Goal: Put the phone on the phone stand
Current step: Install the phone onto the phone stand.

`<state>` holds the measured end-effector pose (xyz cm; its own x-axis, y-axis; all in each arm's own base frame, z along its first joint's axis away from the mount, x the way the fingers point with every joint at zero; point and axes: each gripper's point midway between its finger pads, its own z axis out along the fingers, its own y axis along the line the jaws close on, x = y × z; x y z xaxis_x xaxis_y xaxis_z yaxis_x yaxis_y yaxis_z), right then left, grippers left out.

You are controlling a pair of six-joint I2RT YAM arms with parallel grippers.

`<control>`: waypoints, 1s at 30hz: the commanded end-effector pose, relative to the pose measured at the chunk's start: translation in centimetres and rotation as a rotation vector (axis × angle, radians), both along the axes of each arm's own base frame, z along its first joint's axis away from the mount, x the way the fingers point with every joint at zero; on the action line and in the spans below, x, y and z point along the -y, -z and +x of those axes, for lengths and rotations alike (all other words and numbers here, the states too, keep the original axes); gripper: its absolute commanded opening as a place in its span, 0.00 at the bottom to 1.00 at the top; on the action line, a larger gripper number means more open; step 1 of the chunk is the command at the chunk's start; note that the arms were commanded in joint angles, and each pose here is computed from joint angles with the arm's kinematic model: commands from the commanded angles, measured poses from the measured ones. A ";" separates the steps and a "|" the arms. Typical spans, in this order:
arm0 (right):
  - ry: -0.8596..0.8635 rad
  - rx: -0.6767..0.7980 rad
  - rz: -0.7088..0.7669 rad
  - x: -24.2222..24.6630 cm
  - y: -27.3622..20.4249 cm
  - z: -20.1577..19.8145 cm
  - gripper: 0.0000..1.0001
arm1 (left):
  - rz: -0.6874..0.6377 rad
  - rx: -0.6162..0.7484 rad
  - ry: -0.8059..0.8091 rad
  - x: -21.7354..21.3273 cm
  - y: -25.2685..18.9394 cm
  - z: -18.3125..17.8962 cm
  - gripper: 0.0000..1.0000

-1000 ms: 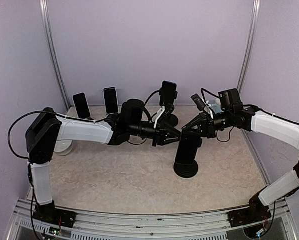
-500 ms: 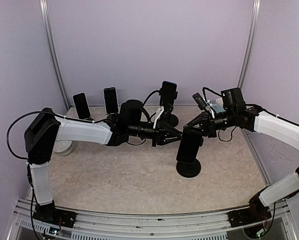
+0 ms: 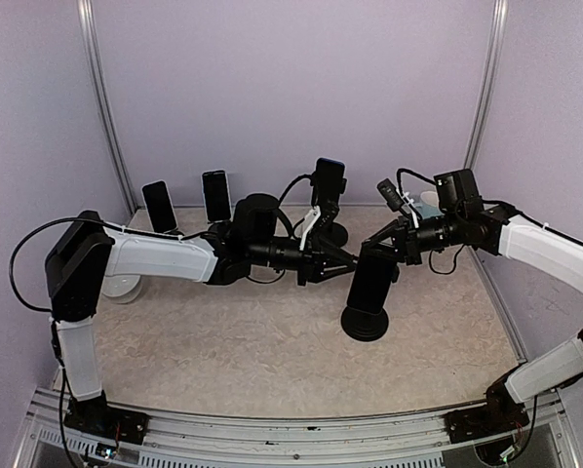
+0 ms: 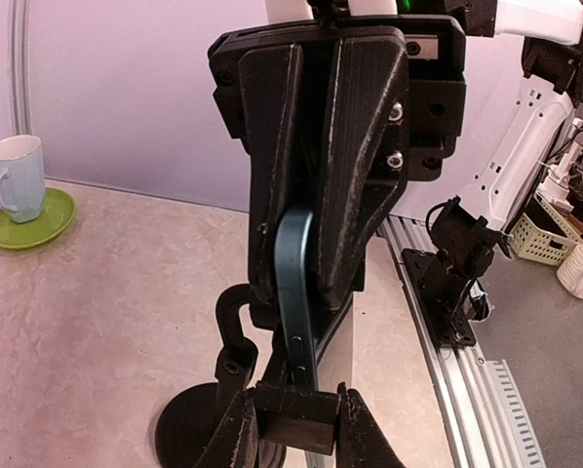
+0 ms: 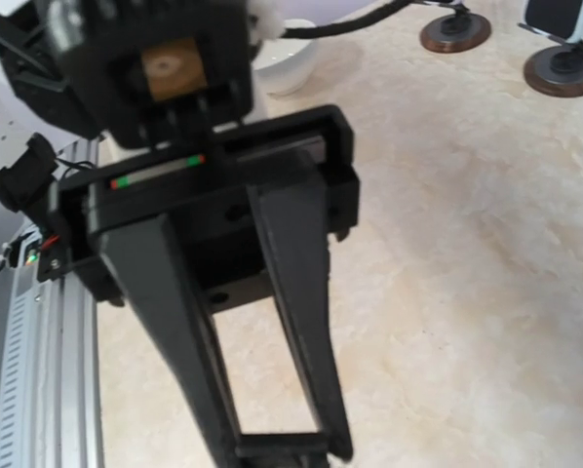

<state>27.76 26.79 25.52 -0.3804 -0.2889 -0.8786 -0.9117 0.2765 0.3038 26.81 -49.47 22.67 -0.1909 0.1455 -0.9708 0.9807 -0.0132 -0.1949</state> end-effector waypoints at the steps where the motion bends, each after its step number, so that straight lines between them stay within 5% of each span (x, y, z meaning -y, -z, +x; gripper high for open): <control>1: 0.279 -0.004 -0.186 4.7 2.5 4.0 0.00 | -0.094 0.094 0.092 -1.3 -5.0 -2.0 0.00; 30: 0.208 0.034 -0.116 0.6 -0.5 3.7 0.00 | -0.052 0.048 0.026 1.6 -3.8 -1.6 0.00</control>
